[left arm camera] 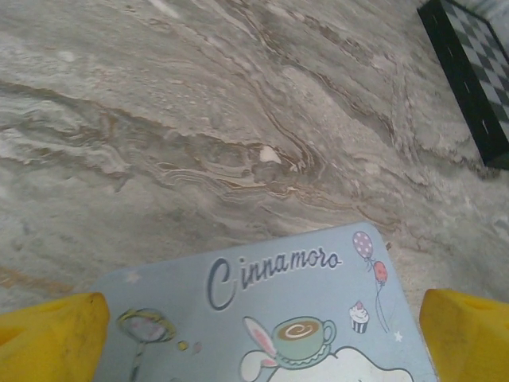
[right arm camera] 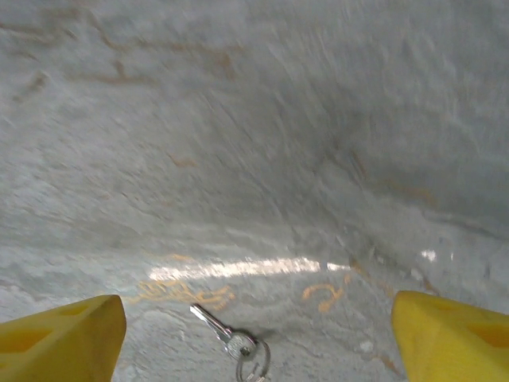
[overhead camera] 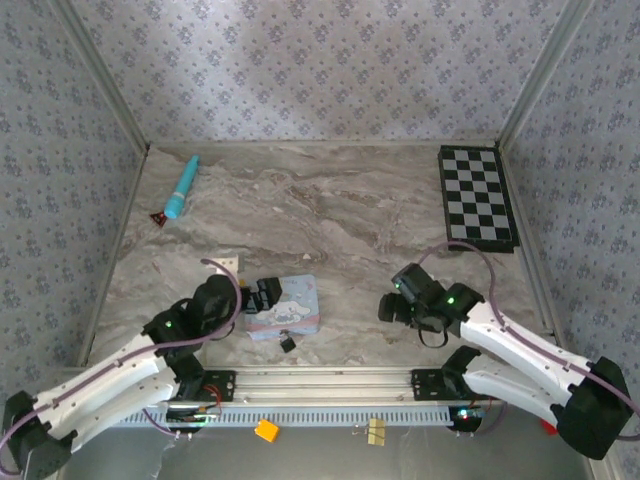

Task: Unlock the padlock with the key

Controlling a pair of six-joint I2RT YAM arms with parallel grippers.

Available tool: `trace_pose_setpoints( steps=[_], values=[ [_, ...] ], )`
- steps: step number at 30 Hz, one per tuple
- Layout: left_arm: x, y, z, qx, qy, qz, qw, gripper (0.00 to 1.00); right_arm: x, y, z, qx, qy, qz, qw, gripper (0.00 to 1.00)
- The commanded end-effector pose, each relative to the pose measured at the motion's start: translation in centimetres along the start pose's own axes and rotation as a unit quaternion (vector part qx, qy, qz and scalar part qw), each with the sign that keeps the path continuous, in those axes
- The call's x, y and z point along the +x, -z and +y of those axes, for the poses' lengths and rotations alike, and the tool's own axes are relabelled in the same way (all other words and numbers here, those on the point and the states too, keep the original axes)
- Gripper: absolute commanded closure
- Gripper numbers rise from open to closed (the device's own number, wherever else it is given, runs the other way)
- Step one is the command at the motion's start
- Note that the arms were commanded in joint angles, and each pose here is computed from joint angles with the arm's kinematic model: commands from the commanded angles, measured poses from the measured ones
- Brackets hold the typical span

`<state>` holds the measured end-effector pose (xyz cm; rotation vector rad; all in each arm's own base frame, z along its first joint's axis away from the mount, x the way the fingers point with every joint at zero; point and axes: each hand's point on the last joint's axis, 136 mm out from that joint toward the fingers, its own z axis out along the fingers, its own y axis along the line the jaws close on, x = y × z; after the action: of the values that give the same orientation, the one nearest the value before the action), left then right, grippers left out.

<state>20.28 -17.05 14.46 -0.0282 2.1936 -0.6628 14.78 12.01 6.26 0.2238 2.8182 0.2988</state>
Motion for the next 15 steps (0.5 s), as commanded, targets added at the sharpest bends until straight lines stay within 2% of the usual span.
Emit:
trace_pose_setpoints(
  steps=[1,4,10,15],
  values=[
    [-3.5,0.4,-3.1,0.03,-0.017,-0.054,0.998,0.0,2.3,-0.7,-1.0,0.018,-0.049,0.027,0.998,0.15],
    [-3.7,0.1,-3.5,0.033,-0.017,-0.06,0.998,0.0,3.5,-1.1,-1.4,0.026,-0.056,0.036,0.997,0.2],
    [-4.0,0.1,-3.2,0.029,-0.001,-0.077,0.997,0.0,5.5,-2.3,-0.9,0.008,-0.081,0.063,0.995,0.35],
    [-4.0,0.0,-3.2,0.031,0.003,-0.08,0.996,0.0,5.6,-2.6,-1.0,0.01,-0.088,0.054,0.995,0.45]
  ],
)
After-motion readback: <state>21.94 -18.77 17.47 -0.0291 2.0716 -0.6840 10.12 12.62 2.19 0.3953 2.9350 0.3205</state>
